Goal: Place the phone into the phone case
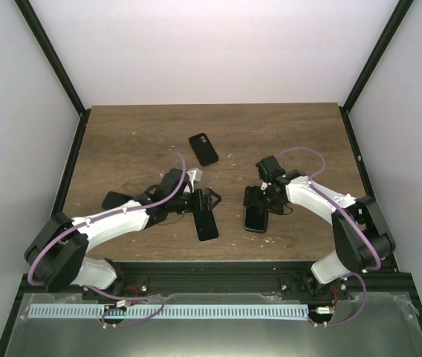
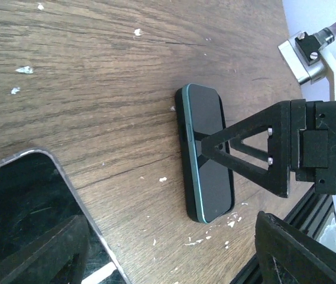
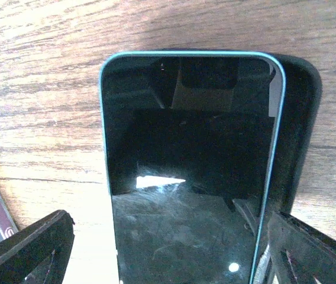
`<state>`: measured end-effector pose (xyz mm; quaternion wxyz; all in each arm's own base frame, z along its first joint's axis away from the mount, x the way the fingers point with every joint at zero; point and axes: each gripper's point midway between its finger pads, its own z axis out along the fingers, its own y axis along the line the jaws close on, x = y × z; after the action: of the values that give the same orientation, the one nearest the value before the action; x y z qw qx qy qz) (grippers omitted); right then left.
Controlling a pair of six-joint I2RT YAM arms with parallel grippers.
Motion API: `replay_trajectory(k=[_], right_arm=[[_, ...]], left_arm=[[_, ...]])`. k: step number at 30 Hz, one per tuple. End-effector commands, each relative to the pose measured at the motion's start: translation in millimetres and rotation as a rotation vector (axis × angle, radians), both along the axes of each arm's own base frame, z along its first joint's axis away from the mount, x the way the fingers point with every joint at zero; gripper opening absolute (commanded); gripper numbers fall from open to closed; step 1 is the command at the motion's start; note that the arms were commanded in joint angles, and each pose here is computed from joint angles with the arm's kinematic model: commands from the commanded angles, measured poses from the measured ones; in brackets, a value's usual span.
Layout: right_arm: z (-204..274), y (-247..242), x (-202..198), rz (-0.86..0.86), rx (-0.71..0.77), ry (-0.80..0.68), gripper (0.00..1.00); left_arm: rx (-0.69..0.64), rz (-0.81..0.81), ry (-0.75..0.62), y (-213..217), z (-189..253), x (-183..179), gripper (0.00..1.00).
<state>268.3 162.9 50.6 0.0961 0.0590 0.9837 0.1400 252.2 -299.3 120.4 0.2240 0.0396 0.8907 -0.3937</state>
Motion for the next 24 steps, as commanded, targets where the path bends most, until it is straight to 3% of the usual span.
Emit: replay_trajectory(k=[1, 7, 12, 18, 24], right_arm=[[4.3, -16.3, 7.1, -0.013, 0.018, -0.059, 0.90], [6.2, -33.6, 12.2, -0.035, 0.154, -0.139, 0.81], [-2.2, -32.1, 12.6, -0.028, 0.241, -0.156, 0.56], [-10.7, -30.1, 17.5, -0.034, 0.279, -0.159, 0.49], [-5.4, -12.2, 17.0, 0.034, 0.379, -0.163, 0.35]], left_arm=[[-0.019, -0.014, -0.001, -12.2, 6.2, 3.1, 0.77], [-0.021, -0.068, 0.010, -38.5, 2.6, 5.9, 0.66], [-0.027, -0.080, 0.028, -56.7, -5.9, 13.7, 0.59], [-0.010, -0.091, 0.059, -69.2, -23.1, 19.8, 0.50], [0.019, -0.083, 0.089, -69.0, -38.6, 20.7, 0.45]])
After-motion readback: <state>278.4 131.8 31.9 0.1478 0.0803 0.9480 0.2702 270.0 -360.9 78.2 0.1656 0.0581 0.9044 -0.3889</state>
